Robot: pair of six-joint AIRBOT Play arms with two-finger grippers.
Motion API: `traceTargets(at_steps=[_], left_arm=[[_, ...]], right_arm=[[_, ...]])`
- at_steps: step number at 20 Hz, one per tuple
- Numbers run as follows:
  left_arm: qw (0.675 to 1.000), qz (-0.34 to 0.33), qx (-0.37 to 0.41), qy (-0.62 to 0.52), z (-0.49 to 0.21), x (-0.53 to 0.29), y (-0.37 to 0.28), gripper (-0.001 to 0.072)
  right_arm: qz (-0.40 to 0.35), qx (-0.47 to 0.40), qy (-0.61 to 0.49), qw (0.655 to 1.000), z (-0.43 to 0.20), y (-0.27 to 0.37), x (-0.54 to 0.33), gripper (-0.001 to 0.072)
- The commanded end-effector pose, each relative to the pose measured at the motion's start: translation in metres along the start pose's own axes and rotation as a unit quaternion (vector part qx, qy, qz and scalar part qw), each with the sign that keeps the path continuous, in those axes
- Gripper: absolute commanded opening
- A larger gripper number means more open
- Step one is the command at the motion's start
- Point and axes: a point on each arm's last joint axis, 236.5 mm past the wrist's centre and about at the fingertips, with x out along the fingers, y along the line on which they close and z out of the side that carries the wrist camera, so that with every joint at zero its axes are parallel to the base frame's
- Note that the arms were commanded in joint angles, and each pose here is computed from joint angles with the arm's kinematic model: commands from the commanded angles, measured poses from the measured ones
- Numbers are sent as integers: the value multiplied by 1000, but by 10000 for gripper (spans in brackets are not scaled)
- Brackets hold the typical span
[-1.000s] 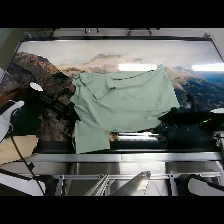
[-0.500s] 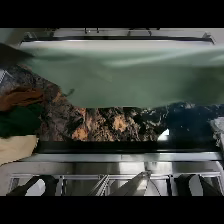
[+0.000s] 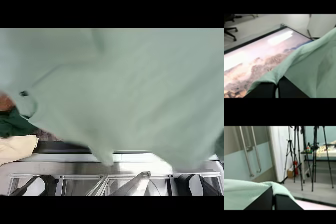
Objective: Fold the shirts.
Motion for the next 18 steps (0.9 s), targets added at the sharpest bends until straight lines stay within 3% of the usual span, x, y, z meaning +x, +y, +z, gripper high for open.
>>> traceTargets(at_steps=[1,7,11,13,14,18], left_arm=[[992,-48,-59,104,-66,80,55,26],[950,-7,-155,272,-242,212,180,26],[944,45,-208,253,-305,255,259,37],[942,75,-236,228,-321,266,279,494],[941,85,-242,221,-321,264,285,716],[925,83,-289,232,-305,224,288,691]], right_arm=[[-21,72,87,993,-77,-72,27,19],[-83,189,276,939,-336,-168,105,19],[-149,233,279,920,-428,-236,149,35],[-147,248,261,921,-424,-253,167,341],[-143,243,250,926,-409,-259,171,348],[-99,235,252,934,-337,-263,133,364]])
